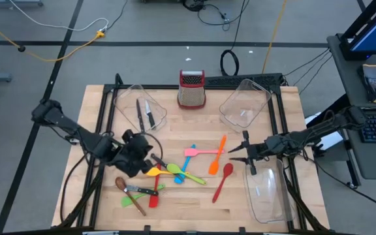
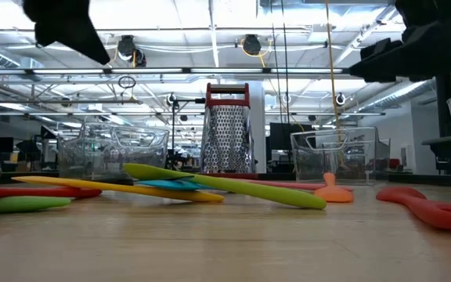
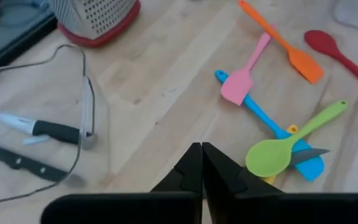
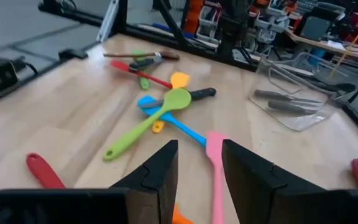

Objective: Pick & Place Kitchen Items
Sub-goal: Put the orange spatula into the bottom right transparent bin

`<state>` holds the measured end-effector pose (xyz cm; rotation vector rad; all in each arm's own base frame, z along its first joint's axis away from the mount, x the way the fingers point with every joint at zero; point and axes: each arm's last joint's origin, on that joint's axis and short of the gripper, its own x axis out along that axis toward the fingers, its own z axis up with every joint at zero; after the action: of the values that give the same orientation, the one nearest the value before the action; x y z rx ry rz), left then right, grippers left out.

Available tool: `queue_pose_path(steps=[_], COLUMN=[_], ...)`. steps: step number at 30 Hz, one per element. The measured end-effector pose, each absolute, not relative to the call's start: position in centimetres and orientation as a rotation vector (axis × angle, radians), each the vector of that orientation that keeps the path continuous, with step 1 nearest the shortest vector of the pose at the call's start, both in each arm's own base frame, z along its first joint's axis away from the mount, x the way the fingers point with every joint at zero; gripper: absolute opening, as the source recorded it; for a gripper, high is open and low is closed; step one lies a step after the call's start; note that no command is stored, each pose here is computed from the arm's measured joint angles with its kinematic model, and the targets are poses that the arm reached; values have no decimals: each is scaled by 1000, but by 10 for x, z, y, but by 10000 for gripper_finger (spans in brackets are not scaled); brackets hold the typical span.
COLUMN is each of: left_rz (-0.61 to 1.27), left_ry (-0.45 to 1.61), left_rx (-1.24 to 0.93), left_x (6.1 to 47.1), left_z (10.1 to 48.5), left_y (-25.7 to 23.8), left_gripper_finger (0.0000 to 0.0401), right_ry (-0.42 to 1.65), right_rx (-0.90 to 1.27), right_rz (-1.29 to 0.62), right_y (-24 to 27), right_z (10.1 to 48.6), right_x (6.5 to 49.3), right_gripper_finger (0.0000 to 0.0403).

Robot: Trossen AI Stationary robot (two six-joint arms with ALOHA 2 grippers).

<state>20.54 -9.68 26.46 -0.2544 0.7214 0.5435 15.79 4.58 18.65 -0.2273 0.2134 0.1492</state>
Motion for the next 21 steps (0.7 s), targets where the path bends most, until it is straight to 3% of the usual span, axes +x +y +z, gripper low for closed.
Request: queue_pose_path(steps=[10, 21], left_rz=[398, 217], left_ry=[582, 456], left_rx=[-312, -275], left_x=[178, 159], left_z=[229, 210], left_y=[-95, -69], left_gripper_finger=[6, 2], right_ry=[303, 470], right_rx=[-260, -267], right_rz=[134, 122], right_y=[43, 36], right_z=[221, 221], right_x=[167, 192], right_gripper_finger=[116, 116])
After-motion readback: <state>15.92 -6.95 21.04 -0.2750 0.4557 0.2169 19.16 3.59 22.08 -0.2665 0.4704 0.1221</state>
